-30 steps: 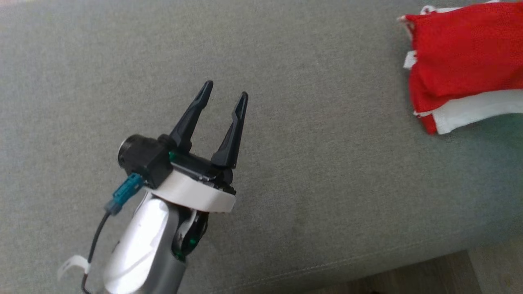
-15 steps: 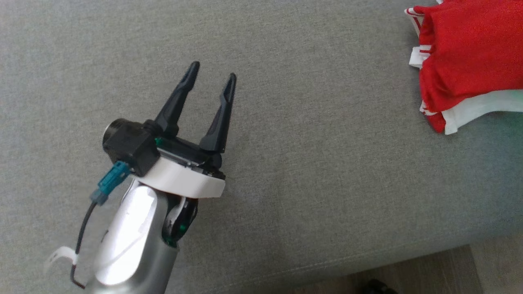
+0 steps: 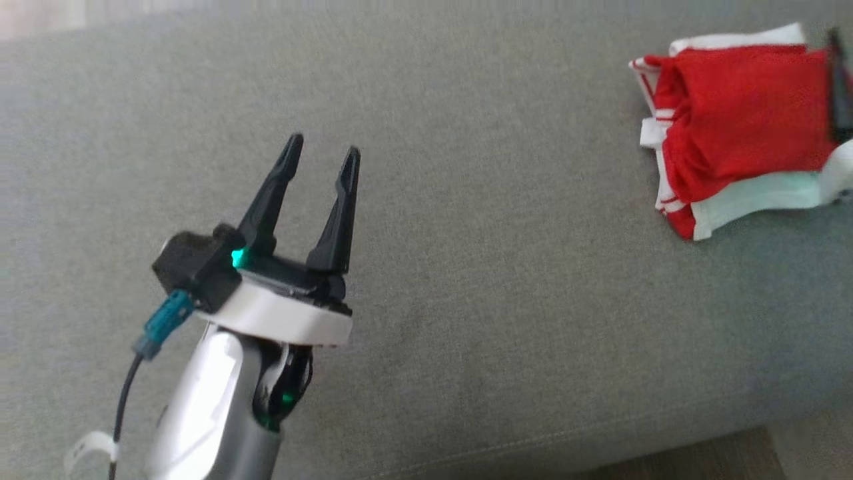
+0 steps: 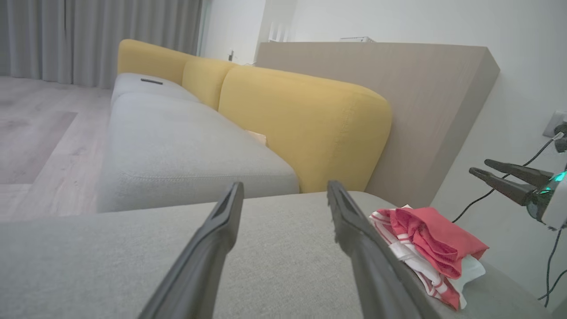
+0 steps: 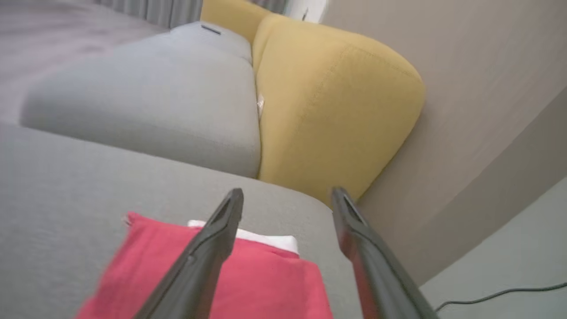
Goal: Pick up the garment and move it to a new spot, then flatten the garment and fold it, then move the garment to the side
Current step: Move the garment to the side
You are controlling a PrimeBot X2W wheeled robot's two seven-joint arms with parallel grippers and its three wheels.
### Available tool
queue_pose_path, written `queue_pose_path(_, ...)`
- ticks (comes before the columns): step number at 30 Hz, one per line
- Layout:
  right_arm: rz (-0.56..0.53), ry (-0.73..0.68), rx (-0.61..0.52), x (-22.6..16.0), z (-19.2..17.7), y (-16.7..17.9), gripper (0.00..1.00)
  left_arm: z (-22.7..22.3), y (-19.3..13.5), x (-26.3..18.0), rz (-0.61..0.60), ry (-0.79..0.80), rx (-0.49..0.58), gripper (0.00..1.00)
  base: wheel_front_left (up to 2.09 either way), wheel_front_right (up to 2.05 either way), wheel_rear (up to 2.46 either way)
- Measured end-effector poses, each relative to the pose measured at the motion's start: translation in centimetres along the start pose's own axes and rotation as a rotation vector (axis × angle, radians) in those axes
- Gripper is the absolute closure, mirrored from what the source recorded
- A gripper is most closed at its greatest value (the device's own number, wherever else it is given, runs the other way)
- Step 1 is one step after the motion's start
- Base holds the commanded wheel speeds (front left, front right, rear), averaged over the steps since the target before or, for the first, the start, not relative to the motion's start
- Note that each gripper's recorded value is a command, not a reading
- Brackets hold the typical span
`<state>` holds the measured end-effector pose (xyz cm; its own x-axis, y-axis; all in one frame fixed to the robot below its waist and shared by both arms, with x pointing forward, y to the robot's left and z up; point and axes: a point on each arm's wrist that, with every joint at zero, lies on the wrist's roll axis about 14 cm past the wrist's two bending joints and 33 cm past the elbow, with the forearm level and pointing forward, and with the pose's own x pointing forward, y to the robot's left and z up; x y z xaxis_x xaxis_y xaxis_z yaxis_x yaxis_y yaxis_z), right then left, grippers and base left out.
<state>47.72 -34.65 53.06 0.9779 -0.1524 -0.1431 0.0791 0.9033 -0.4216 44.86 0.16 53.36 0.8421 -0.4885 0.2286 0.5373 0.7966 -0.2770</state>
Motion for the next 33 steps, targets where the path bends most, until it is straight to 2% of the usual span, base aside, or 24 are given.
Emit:
queue_pose_path(9,0.127,-0.229,0.285,-4.3,5.6,7.8,0.00,3.7,0.8,-3.3,0.094,-0.064,0.041,0.00,0.00,0.00,0.00)
queue_pose_path(16,0.198,-0.252,0.485,-8.7,4.9,14.1,0.00,3.8,2.1,-7.7,0.202,-0.036,0.065,0.00,0.00,0.00,0.00)
queue_pose_path(19,0.183,-0.244,0.528,-10.0,3.8,14.7,0.00,3.4,2.6,-9.3,0.249,-0.019,0.054,0.00,0.00,0.00,0.00)
queue_pose_path(24,0.200,-0.187,0.527,-11.5,1.3,16.4,0.00,2.5,3.4,-11.3,0.304,0.015,0.049,0.00,0.00,0.00,0.00)
queue_pose_path(33,0.213,-0.191,0.564,-11.8,1.3,17.0,0.00,2.9,4.2,-11.9,0.345,0.005,0.066,0.00,0.00,0.00,0.00)
